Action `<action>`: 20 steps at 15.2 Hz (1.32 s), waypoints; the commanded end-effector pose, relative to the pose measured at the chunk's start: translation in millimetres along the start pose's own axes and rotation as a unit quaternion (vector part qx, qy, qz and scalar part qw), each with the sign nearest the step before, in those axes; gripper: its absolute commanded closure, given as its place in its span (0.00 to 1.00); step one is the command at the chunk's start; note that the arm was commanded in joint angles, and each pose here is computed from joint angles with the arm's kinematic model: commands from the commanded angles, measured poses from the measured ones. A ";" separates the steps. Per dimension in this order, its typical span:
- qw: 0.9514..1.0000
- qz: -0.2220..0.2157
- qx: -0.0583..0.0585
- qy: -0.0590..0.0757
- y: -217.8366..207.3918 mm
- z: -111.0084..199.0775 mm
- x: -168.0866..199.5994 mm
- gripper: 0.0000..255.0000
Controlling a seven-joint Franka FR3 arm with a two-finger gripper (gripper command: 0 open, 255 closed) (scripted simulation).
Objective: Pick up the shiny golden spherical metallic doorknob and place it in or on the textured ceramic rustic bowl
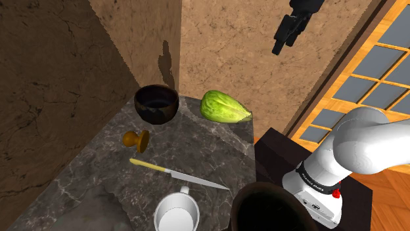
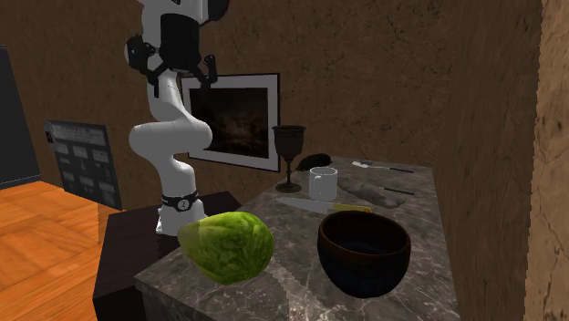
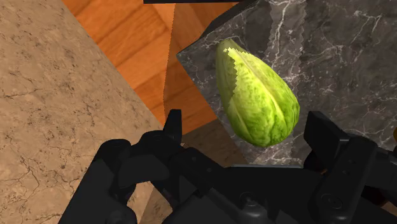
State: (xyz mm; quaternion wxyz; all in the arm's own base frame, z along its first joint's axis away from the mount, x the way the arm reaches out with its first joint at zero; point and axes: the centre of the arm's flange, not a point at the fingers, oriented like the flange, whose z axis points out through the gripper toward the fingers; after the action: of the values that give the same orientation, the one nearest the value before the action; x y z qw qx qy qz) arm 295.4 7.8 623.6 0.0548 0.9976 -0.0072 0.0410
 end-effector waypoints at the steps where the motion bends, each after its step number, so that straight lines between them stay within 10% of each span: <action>1: 1.000 0.000 0.000 0.000 0.0 0.0 0.0 0.00; 20: 0.999 -0.040 0.007 -0.011 -196.8 114.0 105.3 0.00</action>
State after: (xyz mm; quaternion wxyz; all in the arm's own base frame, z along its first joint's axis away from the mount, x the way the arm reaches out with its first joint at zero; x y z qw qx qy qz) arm 404.0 181.1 505.8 0.0505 0.9979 0.0301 0.0284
